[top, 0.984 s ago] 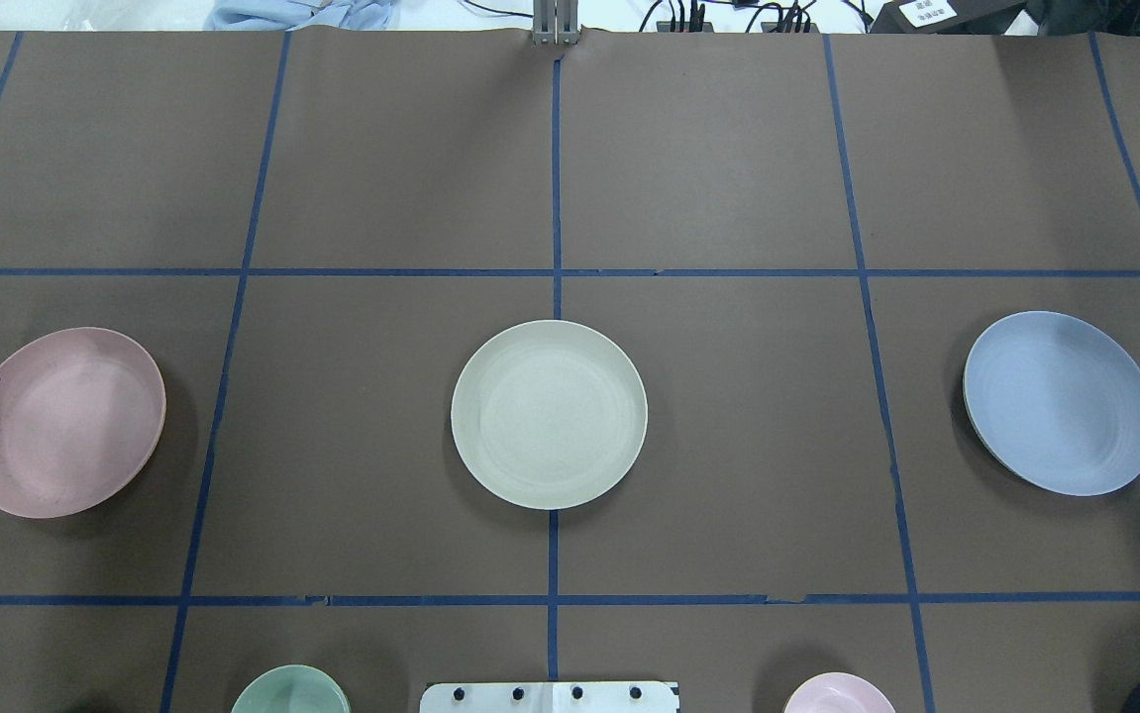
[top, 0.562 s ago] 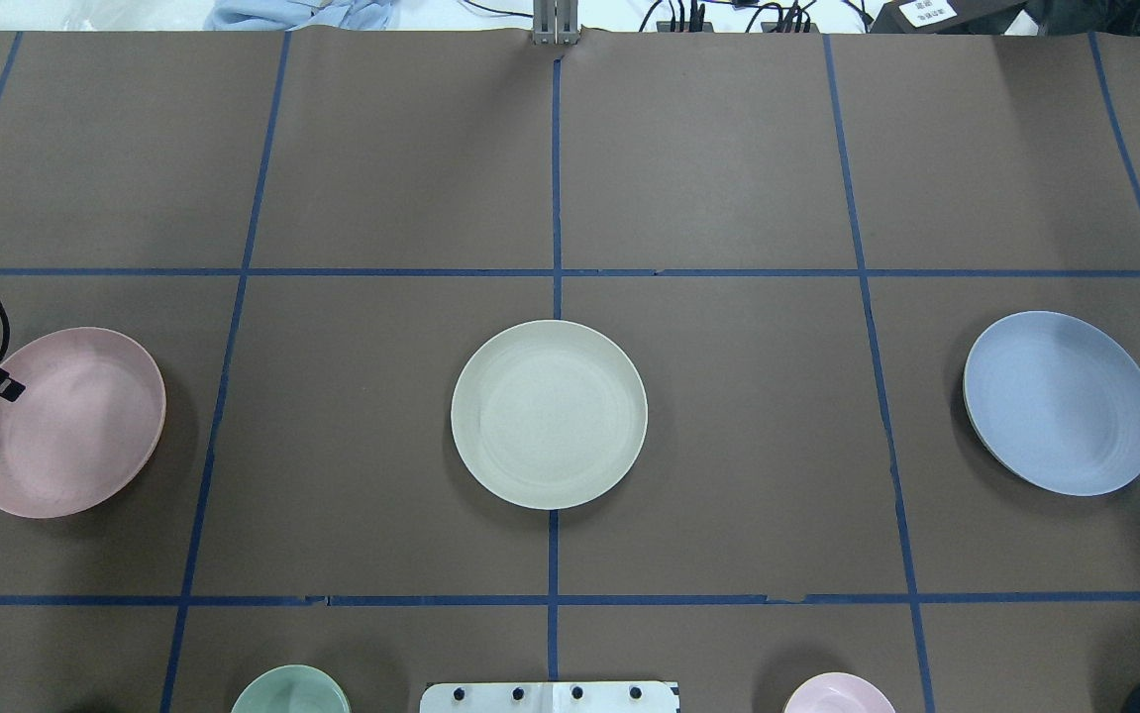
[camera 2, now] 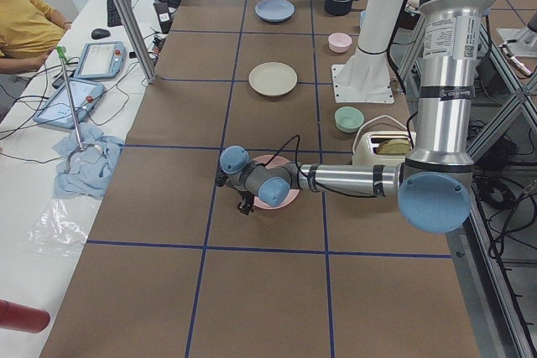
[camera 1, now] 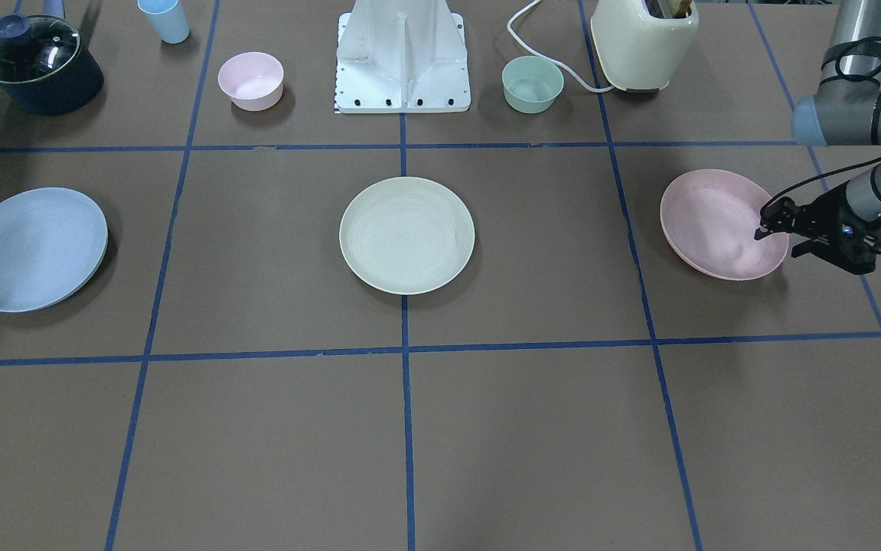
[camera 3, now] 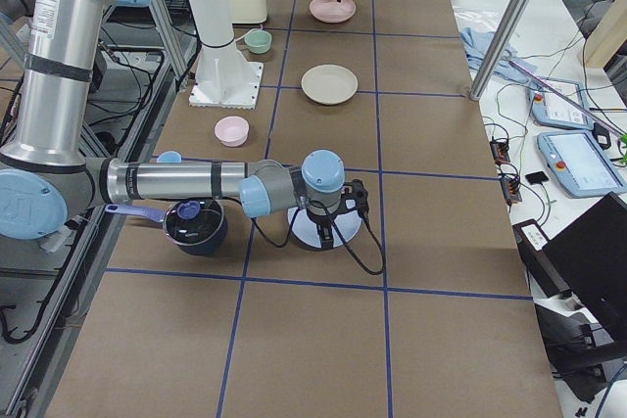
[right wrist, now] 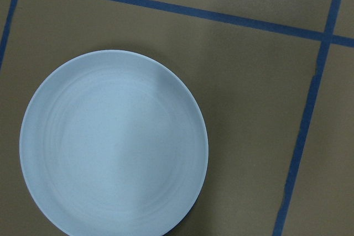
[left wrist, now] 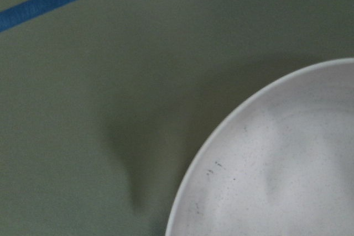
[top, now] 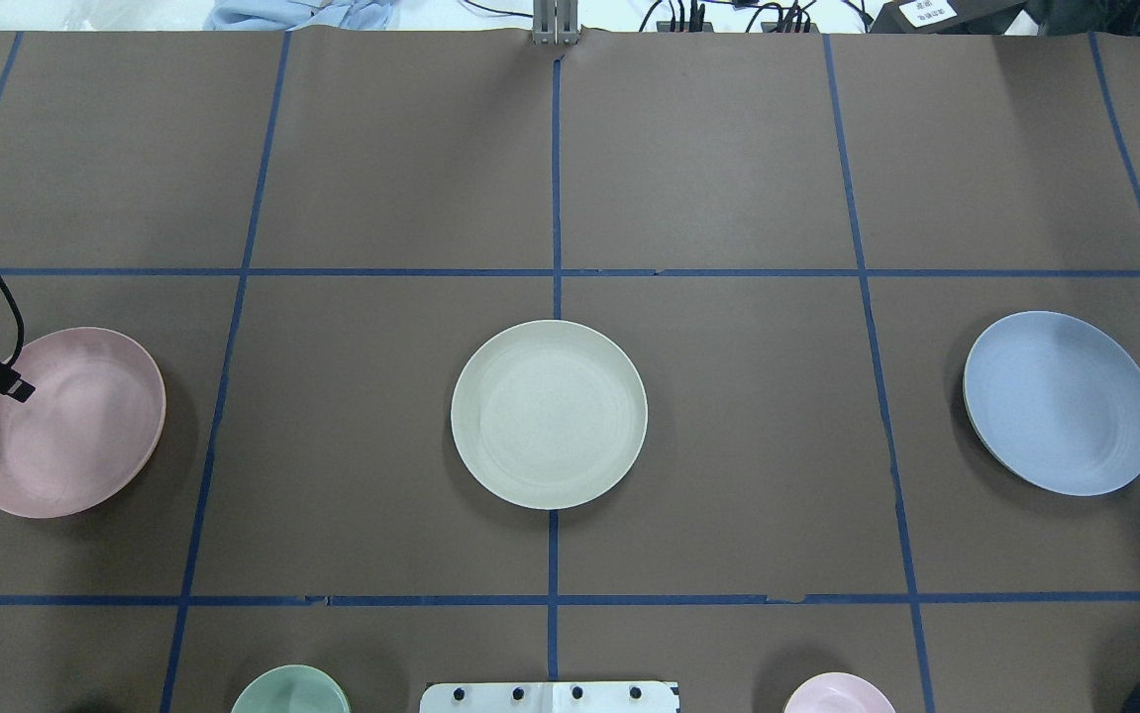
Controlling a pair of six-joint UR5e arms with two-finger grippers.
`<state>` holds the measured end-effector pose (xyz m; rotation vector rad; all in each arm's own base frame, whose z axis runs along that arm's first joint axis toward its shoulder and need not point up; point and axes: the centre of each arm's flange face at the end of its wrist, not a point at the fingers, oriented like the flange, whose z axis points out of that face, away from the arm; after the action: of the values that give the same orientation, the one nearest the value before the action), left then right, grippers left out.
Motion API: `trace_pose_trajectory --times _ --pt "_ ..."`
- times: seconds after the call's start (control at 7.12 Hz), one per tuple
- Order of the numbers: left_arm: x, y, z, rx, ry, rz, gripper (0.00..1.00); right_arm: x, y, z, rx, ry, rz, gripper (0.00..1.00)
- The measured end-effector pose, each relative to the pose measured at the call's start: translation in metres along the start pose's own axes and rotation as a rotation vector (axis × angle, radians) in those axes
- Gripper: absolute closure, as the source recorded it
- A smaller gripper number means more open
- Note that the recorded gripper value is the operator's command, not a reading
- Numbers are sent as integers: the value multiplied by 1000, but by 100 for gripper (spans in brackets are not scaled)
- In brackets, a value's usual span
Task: Stack three plates with pink and blue
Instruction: 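Lower the left gripper to the rim of the pink plate and grasp it, then drag the pink plate with the left gripper onto the cream plate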
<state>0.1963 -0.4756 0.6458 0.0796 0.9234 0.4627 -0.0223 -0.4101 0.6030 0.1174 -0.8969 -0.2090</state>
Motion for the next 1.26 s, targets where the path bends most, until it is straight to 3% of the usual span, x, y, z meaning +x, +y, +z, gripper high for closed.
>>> trace_pose_trajectory --times 0.14,0.28,0.84,1.26 --pt "0 0 1 -2 0 1 84 0 0 0 0 0 0 0" --pt "1 0 2 -3 0 1 100 0 0 0 0 0 0 0" --pt "5 -2 -1 0 10 -37 100 1 0 0 -1 2 -1 0" --pt "54 -23 -33 23 164 -52 100 0 0 1 -1 2 -2 0"
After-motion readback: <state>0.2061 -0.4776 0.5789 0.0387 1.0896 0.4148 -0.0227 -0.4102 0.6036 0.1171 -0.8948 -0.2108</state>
